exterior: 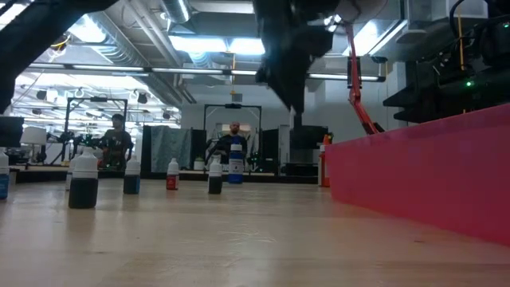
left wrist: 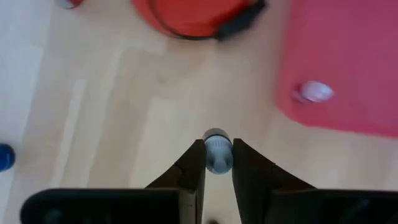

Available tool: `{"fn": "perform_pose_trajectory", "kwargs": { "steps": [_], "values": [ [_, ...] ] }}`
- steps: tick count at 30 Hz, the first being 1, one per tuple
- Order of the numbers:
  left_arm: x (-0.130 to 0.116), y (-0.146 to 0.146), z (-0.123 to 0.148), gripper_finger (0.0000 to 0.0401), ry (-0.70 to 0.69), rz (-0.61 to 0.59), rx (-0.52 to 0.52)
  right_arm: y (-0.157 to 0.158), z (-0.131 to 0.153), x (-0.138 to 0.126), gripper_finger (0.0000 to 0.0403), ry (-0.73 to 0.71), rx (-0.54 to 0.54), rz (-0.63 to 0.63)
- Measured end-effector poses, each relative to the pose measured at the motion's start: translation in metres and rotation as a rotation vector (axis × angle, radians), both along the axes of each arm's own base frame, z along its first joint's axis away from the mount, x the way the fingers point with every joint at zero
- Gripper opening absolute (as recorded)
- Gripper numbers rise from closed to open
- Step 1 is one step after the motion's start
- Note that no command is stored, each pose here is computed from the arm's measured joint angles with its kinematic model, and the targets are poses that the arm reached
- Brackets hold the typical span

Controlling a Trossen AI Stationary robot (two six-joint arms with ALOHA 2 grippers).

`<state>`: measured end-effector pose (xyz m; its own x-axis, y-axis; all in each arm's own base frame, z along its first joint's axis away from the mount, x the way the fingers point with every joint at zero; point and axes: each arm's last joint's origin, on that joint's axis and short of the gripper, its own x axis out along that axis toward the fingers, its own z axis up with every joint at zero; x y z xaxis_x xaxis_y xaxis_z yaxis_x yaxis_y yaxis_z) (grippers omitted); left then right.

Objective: Pick & Place food coloring
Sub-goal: Put the small black food coloring bottle into the red bin

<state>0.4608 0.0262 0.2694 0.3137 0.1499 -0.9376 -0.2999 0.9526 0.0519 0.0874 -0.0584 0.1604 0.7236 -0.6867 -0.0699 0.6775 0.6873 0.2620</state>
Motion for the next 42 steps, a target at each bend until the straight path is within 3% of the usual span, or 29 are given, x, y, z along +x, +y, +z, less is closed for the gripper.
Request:
{"fn": "perform_pose_trajectory", "kwargs": {
  "steps": [8,19,28,42],
  "values": [
    [-0.001,-0.044,0.029,0.0053,-0.072,-0.049,-0.072,0.0,0.0,0.0,0.0306,0.0,0.0,0.0],
    [0.006,-0.086,0.028,0.0053,-0.155,-0.018,-0.13,0.0,0.0,0.0,0.0306,0.0,0.0,0.0],
    [0.024,-0.098,-0.003,0.0052,-0.161,0.038,-0.175,0.0,0.0,0.0,0.0306,0.0,0.0,0.0],
    [0.051,-0.09,-0.056,0.0052,-0.145,0.058,-0.22,0.0,0.0,0.0,0.0306,0.0,0.0,0.0]
  ]
}}
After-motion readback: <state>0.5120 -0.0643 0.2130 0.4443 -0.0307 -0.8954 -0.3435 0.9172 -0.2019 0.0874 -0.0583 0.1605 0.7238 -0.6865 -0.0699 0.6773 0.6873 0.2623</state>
